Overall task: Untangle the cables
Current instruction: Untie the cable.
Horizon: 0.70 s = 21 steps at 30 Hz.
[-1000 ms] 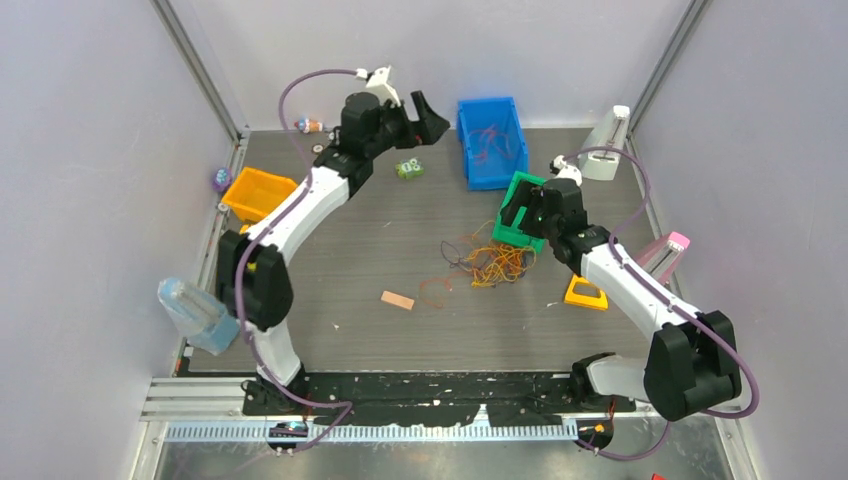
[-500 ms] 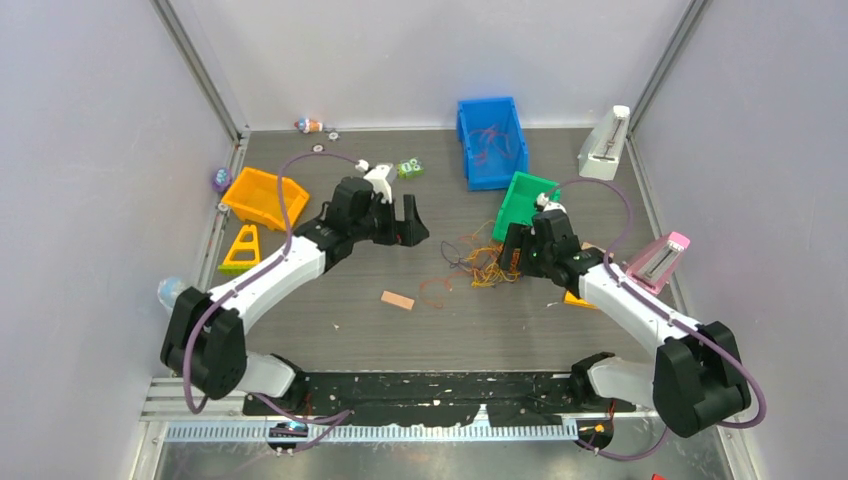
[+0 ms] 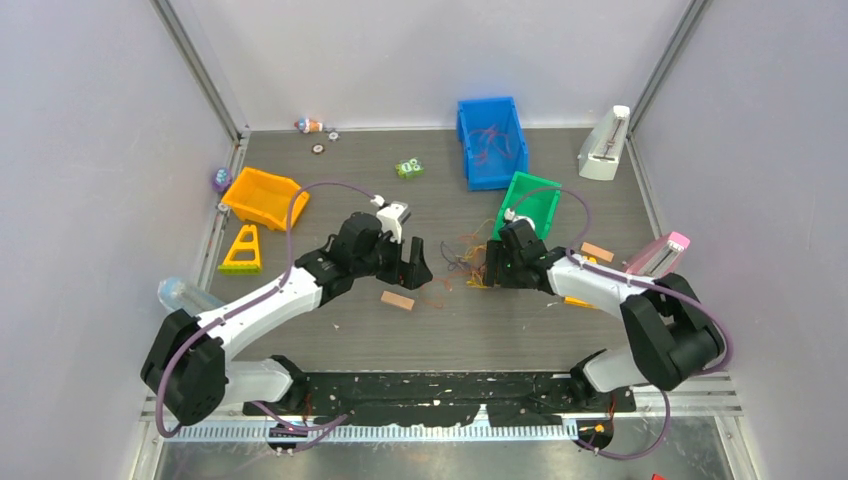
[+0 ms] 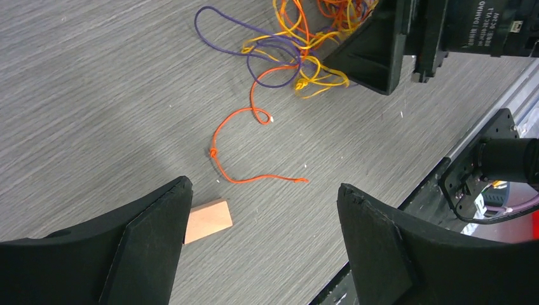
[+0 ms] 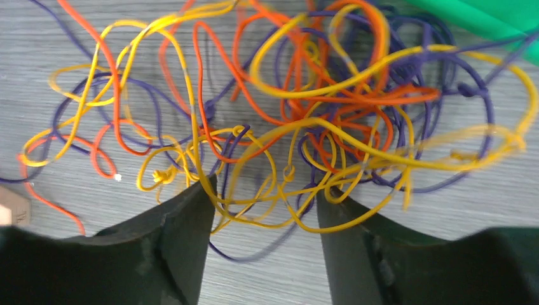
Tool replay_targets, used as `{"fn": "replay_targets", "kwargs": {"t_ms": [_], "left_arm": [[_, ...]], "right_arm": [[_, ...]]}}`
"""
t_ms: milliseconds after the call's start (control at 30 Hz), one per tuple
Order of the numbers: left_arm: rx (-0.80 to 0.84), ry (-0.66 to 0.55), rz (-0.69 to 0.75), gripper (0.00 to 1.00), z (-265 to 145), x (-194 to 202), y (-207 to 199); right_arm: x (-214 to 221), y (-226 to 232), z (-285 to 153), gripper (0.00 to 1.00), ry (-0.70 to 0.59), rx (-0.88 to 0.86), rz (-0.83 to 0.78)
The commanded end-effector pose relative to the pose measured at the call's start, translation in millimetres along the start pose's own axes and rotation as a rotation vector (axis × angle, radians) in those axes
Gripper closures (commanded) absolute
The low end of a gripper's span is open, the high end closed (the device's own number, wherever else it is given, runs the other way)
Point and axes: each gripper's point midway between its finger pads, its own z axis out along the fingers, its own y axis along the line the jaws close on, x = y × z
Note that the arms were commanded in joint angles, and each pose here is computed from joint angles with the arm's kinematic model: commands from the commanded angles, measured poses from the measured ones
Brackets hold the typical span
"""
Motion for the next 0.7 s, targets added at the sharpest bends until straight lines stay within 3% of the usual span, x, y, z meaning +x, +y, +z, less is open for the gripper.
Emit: {"fn": "replay_targets", "kwargs": {"t_ms": [0,33,100,167,367,633,667], "left_arm": [[0.024,-0.019,0.064,0.16,-0.7,-4.3,-8.9],[0.013,-0.007,0.082,0.16,-0.9,-2.7,-8.2],[0.006,0.021,0.122,0.16,-0.9,-1.6,-9.2],[0.003,0.05,0.142,0.16,-0.4,2.1,-10.0],[0.076,0.095,0.165,0.17,5.7,14.3,-26.2],[0.079,0.153,0.228,0.17,17.3,18.2,-37.4],[0.078,0.167,0.237,0.17,20.1,19.6,-38.1]], "right_arm": [[-13.4,29.0,5.7,0.47,-0.055,-0.047,-0.049],[-10.8,35.6,5.8,0.64,-0.047,-0.074,-0.06],[-2.9,47.9,4.3,0.85,-0.026,-0.126,-0.081],[4.5,60.4,-2.8,0.94,-0.009,-0.193,-0.099],[-0.5,59.2,-33.1,0.95,-0.064,-0.212,-0.108],[-28.6,9.1,-50.2,0.95,-0.174,0.044,-0.067],[-30.4,2.9,-51.4,0.89,-0.181,0.075,-0.063]]}}
